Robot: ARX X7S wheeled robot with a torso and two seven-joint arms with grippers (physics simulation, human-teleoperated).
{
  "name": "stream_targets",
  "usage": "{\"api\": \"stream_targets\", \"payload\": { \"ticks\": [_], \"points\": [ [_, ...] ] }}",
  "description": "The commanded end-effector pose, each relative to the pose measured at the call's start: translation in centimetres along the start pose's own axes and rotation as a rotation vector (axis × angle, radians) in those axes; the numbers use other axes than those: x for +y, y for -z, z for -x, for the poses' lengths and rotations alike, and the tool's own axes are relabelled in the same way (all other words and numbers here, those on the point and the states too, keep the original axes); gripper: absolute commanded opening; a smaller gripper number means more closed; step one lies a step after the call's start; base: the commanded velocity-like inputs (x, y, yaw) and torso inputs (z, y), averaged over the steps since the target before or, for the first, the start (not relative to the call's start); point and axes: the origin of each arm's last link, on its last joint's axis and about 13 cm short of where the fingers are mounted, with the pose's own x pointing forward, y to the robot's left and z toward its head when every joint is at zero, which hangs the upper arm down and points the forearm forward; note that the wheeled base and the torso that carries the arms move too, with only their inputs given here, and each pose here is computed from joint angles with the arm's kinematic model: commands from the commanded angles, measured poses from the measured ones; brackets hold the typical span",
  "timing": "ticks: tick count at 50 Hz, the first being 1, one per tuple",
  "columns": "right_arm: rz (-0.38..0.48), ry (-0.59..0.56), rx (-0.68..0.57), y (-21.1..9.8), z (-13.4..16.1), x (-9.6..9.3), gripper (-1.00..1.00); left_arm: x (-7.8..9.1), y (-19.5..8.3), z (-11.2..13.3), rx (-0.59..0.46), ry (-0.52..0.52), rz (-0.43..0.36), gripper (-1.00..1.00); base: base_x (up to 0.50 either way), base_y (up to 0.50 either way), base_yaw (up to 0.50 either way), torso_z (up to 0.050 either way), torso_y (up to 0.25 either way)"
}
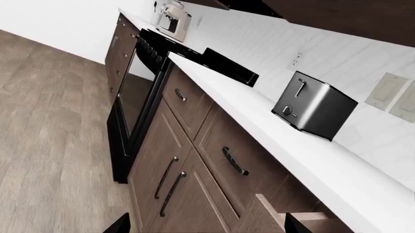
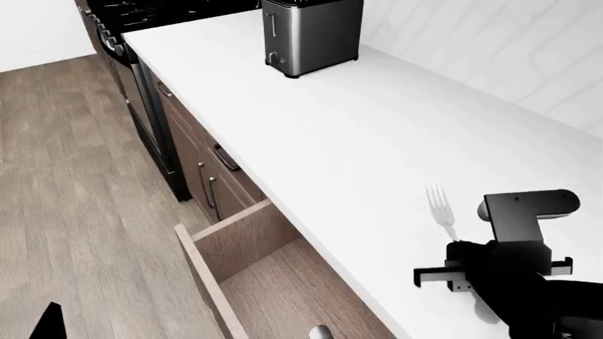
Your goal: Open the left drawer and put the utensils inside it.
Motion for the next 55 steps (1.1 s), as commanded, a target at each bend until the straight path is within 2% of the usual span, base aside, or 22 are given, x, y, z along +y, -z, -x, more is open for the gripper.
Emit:
{"api": "stream_targets", "payload": {
  "ticks": [1,12,18,24,36,55],
  "points": [
    [0.058,-0.027,-0.038,-1.0,2.8,0.8,-1.0,0.0,-0.1,0.0,-0.003,0.002,0.002,1.0,0.0,0.0,0.0,0.0,0.0],
    [0.161,-0.126,-0.062,-1.7,4.5,3.5,-1.0,-0.1,-0.1,0.0,-0.003,0.004,0.004,1.0,0.0,0.0,0.0,0.0,0.0],
    [0.232,-0.211,-0.071,-2.5,4.5,6.5,-1.0,-0.1,0.1,-0.1,0.0,0.005,0.005,1.0,0.0,0.0,0.0,0.0,0.0],
    [0.305,-0.314,-0.075,-3.2,3.0,9.9,-1.0,0.0,0.2,0.0,0.001,0.003,0.011,1.0,0.0,0.0,0.0,0.0,0.0],
    [0.359,-0.421,-0.024,-2.7,-0.1,14.1,-1.0,-0.1,0.4,-0.2,0.005,0.006,0.009,1.0,0.0,0.0,0.0,0.0,0.0],
    [0.424,-0.415,0.071,-0.4,-5.2,17.1,-1.0,0.0,0.5,-0.2,0.008,0.0,0.012,1.0,0.0,0.0,0.0,0.0,0.0]
  ]
}}
